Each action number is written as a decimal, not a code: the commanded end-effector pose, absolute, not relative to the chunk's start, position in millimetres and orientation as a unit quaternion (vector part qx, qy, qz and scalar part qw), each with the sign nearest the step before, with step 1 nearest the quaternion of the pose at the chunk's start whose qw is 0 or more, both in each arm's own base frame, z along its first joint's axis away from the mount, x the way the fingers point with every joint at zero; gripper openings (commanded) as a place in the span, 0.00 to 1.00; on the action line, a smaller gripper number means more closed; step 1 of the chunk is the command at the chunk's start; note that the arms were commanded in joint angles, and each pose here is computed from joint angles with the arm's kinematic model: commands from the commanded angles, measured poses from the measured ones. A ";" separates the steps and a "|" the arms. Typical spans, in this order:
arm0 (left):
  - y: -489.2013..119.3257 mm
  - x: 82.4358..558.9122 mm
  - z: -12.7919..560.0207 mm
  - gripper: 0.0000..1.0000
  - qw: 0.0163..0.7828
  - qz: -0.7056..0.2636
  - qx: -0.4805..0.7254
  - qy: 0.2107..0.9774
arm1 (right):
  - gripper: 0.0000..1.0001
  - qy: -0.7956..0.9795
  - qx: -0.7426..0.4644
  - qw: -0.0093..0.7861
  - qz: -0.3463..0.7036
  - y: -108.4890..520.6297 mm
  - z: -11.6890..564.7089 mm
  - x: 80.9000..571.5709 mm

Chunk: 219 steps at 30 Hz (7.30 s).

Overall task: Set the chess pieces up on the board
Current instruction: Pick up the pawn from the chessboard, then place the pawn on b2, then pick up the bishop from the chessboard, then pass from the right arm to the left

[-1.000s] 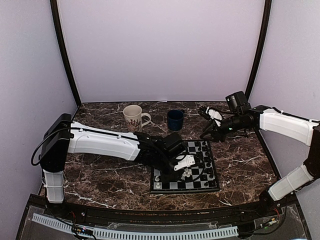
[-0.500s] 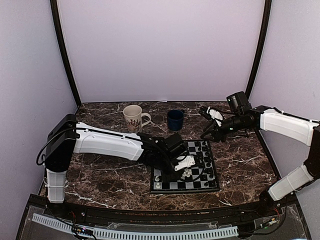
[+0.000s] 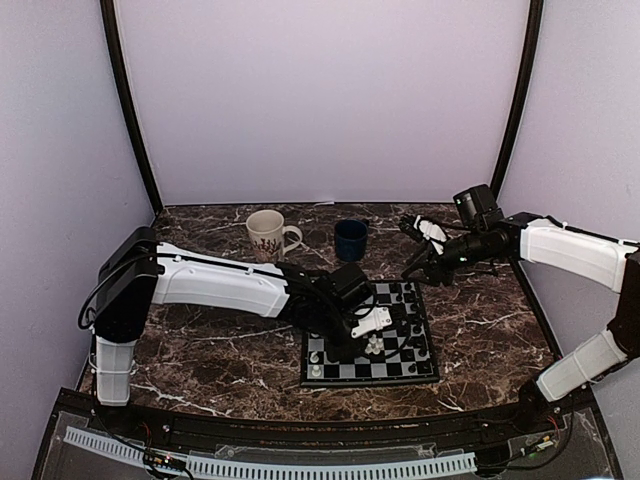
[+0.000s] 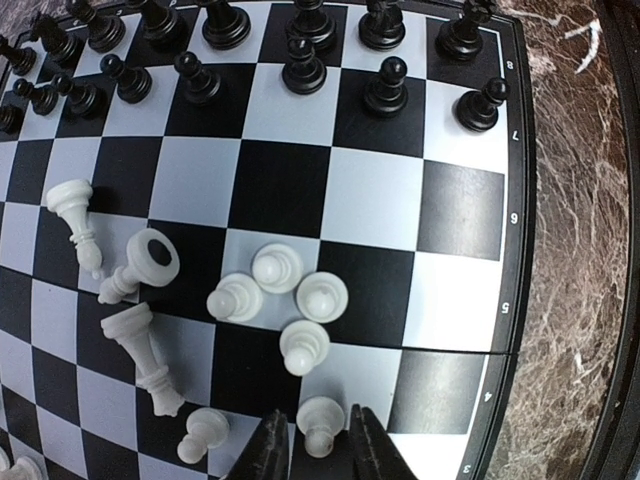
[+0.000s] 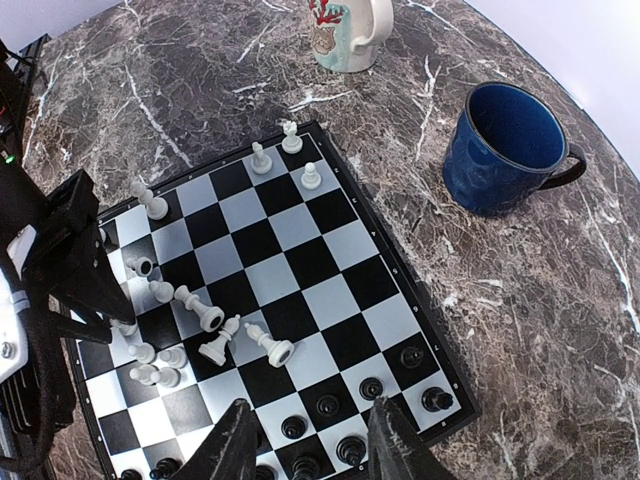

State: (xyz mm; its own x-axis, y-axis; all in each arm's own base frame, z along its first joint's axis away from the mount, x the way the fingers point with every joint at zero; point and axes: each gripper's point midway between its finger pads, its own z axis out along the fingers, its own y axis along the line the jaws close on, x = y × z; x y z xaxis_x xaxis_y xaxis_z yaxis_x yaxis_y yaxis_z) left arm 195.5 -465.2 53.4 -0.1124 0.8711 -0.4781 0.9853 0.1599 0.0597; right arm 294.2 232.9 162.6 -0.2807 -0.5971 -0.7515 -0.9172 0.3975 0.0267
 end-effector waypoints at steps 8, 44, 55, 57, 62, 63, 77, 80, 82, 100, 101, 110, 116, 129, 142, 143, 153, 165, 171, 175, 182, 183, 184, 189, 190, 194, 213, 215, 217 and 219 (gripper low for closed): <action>-473.8 197.2 64.4 0.11 0.206 -0.162 0.636 0.726 | 0.40 0.760 -0.494 0.346 0.242 232.4 165.9 294.0; -428.6 328.3 93.1 0.05 0.286 -0.063 0.489 0.821 | 0.40 0.762 -0.490 0.350 0.237 227.7 167.2 296.5; -418.7 335.2 76.0 0.05 0.270 -0.036 0.480 0.834 | 0.40 0.763 -0.490 0.347 0.239 227.6 165.0 297.1; -418.0 337.0 75.0 0.05 0.271 -0.033 0.478 0.835 | 0.40 0.763 -0.491 0.347 0.239 227.8 164.9 296.9; -416.5 339.9 71.0 0.06 0.269 -0.027 0.476 0.837 | 0.40 0.763 -0.491 0.346 0.240 228.0 164.8 296.7; -416.6 339.9 70.5 0.05 0.268 -0.027 0.476 0.837 | 0.40 0.763 -0.490 0.345 0.240 227.8 164.2 296.5; -414.4 341.3 65.0 0.09 0.263 -0.018 0.476 0.839 | 0.40 0.763 -0.491 0.344 0.242 228.3 163.6 296.0; -414.3 341.7 65.7 0.11 0.265 -0.017 0.475 0.839 | 0.40 0.763 -0.491 0.344 0.242 228.2 163.2 296.0; -414.4 341.7 64.6 0.11 0.264 -0.016 0.476 0.839 | 0.40 0.763 -0.491 0.343 0.242 228.2 163.0 296.0; -417.7 344.2 71.9 0.22 0.270 -0.019 0.475 0.837 | 0.40 0.763 -0.491 0.341 0.245 228.9 162.6 295.4; -418.9 344.5 76.1 0.22 0.271 -0.021 0.474 0.838 | 0.40 0.762 -0.492 0.341 0.246 229.1 162.9 295.4; -451.8 309.3 130.3 0.26 0.292 -0.105 0.496 0.811 | 0.40 0.763 -0.492 0.340 0.245 228.9 162.5 295.5; -466.3 280.2 124.4 0.26 0.259 -0.173 0.506 0.804 | 0.40 0.761 -0.500 0.336 0.243 228.7 160.9 294.9; -401.9 278.4 175.3 0.31 0.350 -0.208 0.399 0.822 | 0.38 0.690 -0.650 0.270 0.167 232.0 159.4 297.0; -367.2 279.1 200.3 0.33 0.411 -0.272 0.289 0.821 | 0.42 0.610 -0.770 0.164 0.088 256.7 89.5 288.4; -366.2 278.9 198.7 0.33 0.410 -0.271 0.287 0.822 | 0.42 0.608 -0.773 0.161 0.086 258.3 87.1 288.0; -363.1 275.3 193.9 0.33 0.408 -0.281 0.280 0.822 | 0.43 0.602 -0.784 0.125 0.082 270.7 61.2 286.3; -365.7 274.8 184.8 0.33 0.399 -0.287 0.280 0.825 | 0.34 0.598 -0.792 0.078 0.093 274.6 45.3 280.0; -366.1 274.5 183.4 0.33 0.397 -0.288 0.283 0.825 | 0.30 0.601 -0.791 0.064 0.095 273.8 40.6 279.0; -367.5 274.9 181.3 0.34 0.395 -0.288 0.284 0.825 | 0.27 0.602 -0.791 0.057 0.096 272.9 37.3 278.1; -372.7 277.9 182.4 0.34 0.393 -0.299 0.275 0.825 | 0.17 0.616 -0.779 0.067 0.096 273.8 47.2 281.8; -372.3 280.5 183.5 0.33 0.394 -0.302 0.264 0.827 | 0.17 0.621 -0.774 0.076 0.097 275.1 53.1 285.2; -372.1 283.1 182.8 0.33 0.392 -0.308 0.250 0.830 | 0.16 0.628 -0.766 0.087 0.102 276.8 60.3 289.1; -369.4 302.8 175.7 0.34 0.365 -0.381 0.146 0.837 | 0.16 0.674 -0.703 0.160 0.162 291.4 113.7 310.5; -369.5 306.3 175.2 0.34 0.362 -0.402 0.128 0.831 | 0.16 0.679 -0.691 0.174 0.178 294.5 123.6 313.1; -386.3 311.0 179.8 0.38 0.347 -0.476 0.096 0.803 | 0.16 0.694 -0.651 0.208 0.225 306.7 151.6 314.6; -450.8 311.9 192.7 0.37 0.280 -0.643 0.110 0.704 | 0.17 0.711 -0.597 0.221 0.299 324.7 168.0 307.7; -453.9 310.0 193.3 0.38 0.276 -0.646 0.116 0.702 | 0.17 0.716 -0.593 0.221 0.295 324.2 165.8 310.2; -455.3 310.5 194.2 0.37 0.275 -0.648 0.116 0.701 | 0.17 0.718 -0.591 0.221 0.294 324.4 164.6 311.7; -455.3 311.4 193.0 0.37 0.274 -0.650 0.110 0.700 | 0.17 0.718 -0.591 0.219 0.295 324.6 162.9 310.7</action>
